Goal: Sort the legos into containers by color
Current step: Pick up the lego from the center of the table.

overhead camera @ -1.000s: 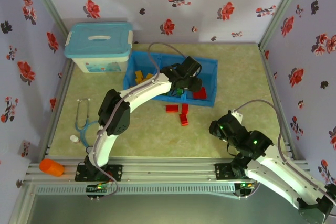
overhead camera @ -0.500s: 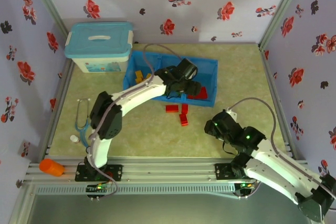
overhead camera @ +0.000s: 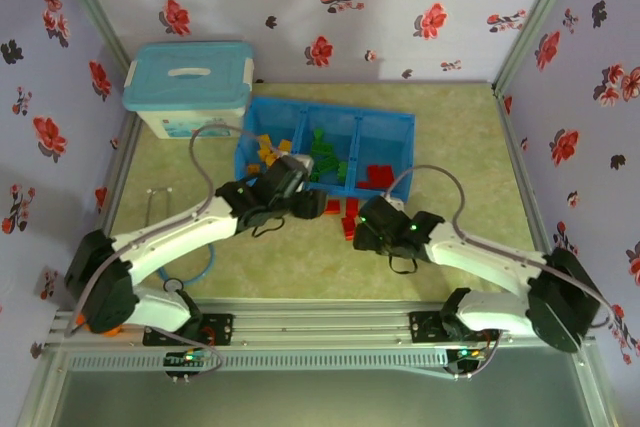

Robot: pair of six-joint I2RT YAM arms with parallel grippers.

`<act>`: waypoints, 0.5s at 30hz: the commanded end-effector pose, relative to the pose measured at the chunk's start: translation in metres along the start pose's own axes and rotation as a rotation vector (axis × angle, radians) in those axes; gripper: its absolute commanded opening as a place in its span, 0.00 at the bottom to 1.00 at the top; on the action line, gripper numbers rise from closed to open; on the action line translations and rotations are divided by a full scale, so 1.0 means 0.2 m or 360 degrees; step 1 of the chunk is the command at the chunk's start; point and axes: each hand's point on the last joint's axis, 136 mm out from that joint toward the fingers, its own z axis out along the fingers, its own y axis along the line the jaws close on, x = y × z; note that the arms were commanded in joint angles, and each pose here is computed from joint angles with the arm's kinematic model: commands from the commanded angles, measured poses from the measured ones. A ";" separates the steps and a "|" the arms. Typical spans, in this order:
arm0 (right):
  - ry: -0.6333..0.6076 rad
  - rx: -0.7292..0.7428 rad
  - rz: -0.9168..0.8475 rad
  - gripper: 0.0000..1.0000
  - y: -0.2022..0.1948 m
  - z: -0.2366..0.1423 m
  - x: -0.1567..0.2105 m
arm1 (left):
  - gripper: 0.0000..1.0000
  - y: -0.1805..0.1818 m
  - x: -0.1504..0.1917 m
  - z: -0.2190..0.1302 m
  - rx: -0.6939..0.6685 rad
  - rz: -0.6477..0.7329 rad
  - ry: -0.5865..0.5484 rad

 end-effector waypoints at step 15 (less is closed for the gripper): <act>0.0182 0.0160 -0.0255 0.65 0.23 0.31 -0.08 | 0.65 0.44 0.43 -0.17 -0.0177 -0.0275 -0.0079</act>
